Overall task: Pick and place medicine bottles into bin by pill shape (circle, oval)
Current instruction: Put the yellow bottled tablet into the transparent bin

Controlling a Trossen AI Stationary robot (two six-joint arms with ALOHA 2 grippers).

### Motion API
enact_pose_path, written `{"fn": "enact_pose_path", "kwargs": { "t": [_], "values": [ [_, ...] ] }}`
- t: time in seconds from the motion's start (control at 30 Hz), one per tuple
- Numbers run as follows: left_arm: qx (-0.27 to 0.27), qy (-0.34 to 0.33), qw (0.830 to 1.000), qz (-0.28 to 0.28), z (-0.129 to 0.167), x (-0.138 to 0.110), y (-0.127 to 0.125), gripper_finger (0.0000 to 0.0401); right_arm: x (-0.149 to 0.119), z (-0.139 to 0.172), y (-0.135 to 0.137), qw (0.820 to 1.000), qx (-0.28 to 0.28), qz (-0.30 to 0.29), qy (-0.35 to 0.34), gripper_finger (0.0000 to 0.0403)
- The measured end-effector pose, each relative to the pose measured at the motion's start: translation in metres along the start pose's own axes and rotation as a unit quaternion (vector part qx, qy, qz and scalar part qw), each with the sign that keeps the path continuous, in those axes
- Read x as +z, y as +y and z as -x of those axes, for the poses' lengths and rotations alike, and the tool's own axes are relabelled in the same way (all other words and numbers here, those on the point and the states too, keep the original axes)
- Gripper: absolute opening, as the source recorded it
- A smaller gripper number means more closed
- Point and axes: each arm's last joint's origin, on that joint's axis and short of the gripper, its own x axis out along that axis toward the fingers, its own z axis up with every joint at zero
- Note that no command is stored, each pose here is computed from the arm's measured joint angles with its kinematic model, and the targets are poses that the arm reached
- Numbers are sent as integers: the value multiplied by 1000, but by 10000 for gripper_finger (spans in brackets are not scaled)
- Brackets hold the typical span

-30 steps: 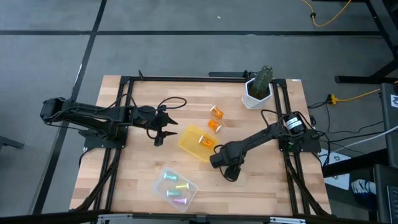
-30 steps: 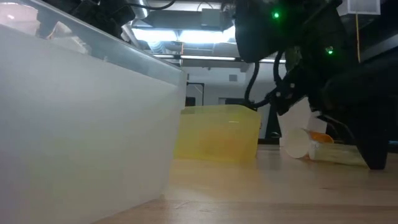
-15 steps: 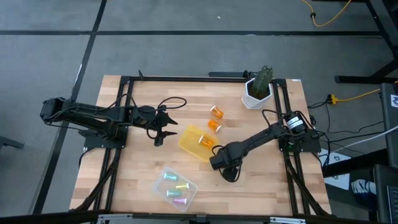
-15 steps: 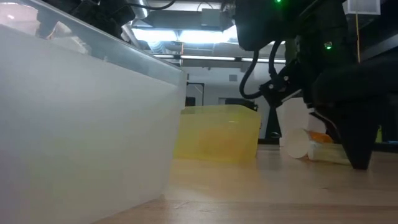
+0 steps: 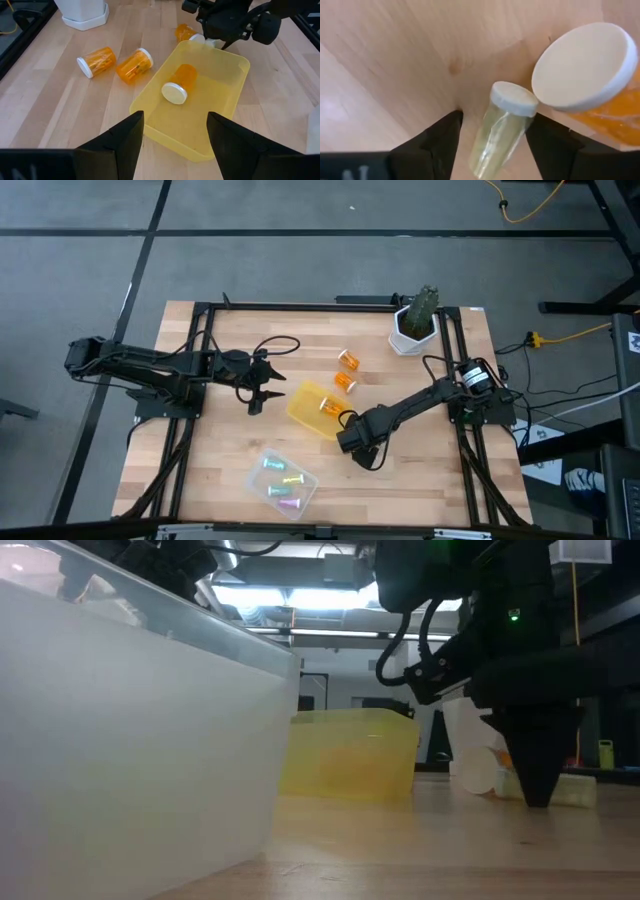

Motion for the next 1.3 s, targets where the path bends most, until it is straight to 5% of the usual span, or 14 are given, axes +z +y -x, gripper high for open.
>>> {"fn": "enact_pose_path", "kwargs": {
  "t": [0.37,0.63,0.9,1.1,1.3],
  "values": [
    [0,0,1000,0,0,0,0,212,-9,1,8,996,-4,-90,-11,118],
    [0,0,1000,0,0,0,0,212,-14,11,20,997,-8,-73,-35,84],
    [0,0,1000,0,0,0,0,212,-2,77,55,984,55,-4,-172,84],
    [0,0,1000,0,0,0,0,212,2,123,86,937,132,93,-309,82],
    [0,0,1000,0,0,0,0,212,10,146,117,817,227,201,-491,82]
  ]
}}
